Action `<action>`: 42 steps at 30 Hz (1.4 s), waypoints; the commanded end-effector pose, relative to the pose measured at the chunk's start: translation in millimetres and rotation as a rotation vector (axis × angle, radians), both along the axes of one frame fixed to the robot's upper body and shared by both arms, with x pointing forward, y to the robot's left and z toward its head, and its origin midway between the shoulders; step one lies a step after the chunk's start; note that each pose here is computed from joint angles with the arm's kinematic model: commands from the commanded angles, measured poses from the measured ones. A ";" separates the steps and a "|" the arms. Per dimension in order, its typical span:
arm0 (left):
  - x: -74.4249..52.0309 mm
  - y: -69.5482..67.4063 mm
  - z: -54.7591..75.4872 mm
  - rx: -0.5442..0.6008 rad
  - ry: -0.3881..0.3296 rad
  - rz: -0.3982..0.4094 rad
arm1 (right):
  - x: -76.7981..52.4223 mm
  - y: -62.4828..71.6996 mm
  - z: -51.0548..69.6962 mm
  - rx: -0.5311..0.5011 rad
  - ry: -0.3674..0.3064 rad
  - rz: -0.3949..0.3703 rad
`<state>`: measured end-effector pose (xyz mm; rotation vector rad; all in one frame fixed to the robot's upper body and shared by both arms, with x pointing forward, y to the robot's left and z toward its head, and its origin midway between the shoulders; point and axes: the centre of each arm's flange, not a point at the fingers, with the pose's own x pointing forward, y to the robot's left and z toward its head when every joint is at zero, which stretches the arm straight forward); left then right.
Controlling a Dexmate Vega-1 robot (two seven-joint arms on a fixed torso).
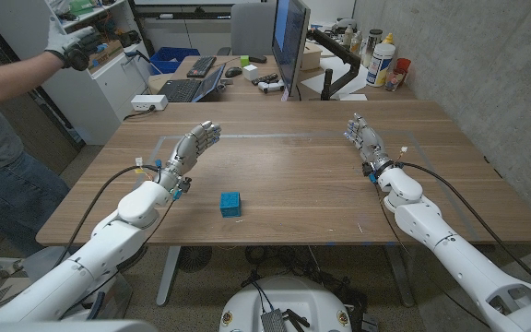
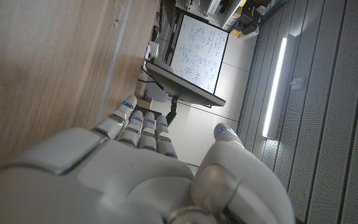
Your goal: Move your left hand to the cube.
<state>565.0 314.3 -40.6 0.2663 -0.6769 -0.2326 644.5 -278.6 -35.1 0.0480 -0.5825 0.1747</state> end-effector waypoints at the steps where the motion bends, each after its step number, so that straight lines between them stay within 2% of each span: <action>1: -11.1 4.8 2.4 0.072 -0.029 0.045 | -2.2 -1.3 -3.2 0.006 0.005 -0.010; 21: -40.4 1.0 11.1 0.196 -0.097 0.109 | -6.2 0.6 -0.6 0.003 -0.005 -0.009; 24: -44.9 -1.1 12.5 0.221 -0.110 0.155 | -8.4 -0.2 -0.6 -0.002 -0.006 -0.013; 36: -56.4 -10.4 13.2 0.250 -0.112 0.179 | -16.6 -10.6 -2.7 -0.011 -0.001 -0.027; 42: -69.3 -23.1 16.7 0.273 -0.127 0.188 | -18.7 -20.7 4.5 -0.032 -0.015 -0.021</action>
